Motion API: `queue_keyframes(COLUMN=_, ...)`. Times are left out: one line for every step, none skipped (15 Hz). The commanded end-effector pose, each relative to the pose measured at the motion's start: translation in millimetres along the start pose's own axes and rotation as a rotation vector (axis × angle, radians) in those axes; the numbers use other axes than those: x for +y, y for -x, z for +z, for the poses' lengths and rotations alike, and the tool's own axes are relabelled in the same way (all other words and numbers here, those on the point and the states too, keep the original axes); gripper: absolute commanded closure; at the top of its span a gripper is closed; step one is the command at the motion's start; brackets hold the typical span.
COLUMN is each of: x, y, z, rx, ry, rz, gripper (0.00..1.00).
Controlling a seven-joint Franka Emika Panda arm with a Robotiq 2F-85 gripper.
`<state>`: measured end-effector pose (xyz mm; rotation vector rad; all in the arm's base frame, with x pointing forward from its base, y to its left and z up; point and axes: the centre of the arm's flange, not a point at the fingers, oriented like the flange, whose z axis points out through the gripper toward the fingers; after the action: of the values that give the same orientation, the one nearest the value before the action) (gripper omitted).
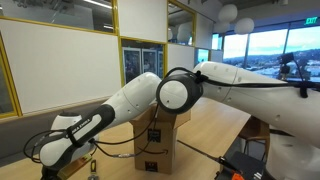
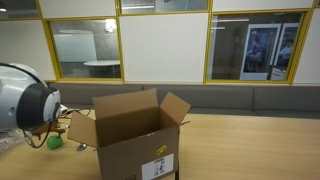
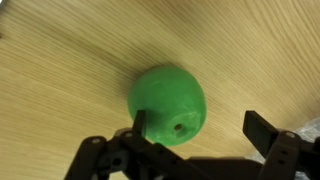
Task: Pick up the masking tape, the green object and the shifting spanner from the table and put them in the carton box, then push the box to the left
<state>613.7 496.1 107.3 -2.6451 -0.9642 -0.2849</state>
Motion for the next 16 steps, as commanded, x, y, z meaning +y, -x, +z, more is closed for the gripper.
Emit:
queue_keyframes(x=0.3, y=-15.8, z=16.3, rx=0.033, ry=0.021, rz=0.014, gripper=0.00)
queue_keyframes(x=1.7, y=-15.2, z=20.3, rx=0.034, ry=0.032, rz=0.013, gripper=0.00)
queue_keyframes(x=1.7, y=-14.6, z=21.5, rx=0.034, ry=0.036, rz=0.011, gripper=0.00)
queue_keyframes(x=1.4, y=-12.5, z=26.0, rx=0.032, ry=0.043, rz=0.007, gripper=0.00)
queue_keyframes(x=2.3, y=-13.2, z=28.6, rx=0.033, ry=0.051, rz=0.004, gripper=0.00)
queue_keyframes(x=2.3, y=-12.3, z=31.4, rx=0.032, ry=0.055, rz=0.002, gripper=0.00)
queue_keyframes(x=2.8, y=-12.2, z=34.4, rx=0.029, ry=0.061, rz=0.001, gripper=0.00)
queue_keyframes(x=2.9, y=-12.0, z=36.2, rx=0.029, ry=0.065, rz=0.000, gripper=0.00)
queue_keyframes(x=3.2, y=-11.9, z=37.9, rx=0.029, ry=0.069, rz=-0.001, gripper=0.00)
queue_keyframes(x=3.0, y=-11.3, z=39.8, rx=0.028, ry=0.071, rz=-0.002, gripper=0.00)
queue_keyframes(x=2.5, y=-11.0, z=41.5, rx=0.029, ry=0.073, rz=-0.005, gripper=0.00)
queue_keyframes(x=3.5, y=-11.2, z=42.0, rx=0.029, ry=0.075, rz=-0.004, gripper=0.25)
queue_keyframes(x=3.6, y=-10.2, z=43.7, rx=0.027, ry=0.072, rz=-0.005, gripper=0.26)
queue_keyframes(x=4.7, y=-10.7, z=44.0, rx=0.028, ry=0.073, rz=-0.005, gripper=0.34)
queue_keyframes(x=5.0, y=-11.8, z=41.8, rx=0.032, ry=0.075, rz=-0.004, gripper=0.40)
queue_keyframes(x=5.4, y=-10.7, z=42.9, rx=0.030, ry=0.077, rz=-0.003, gripper=0.40)
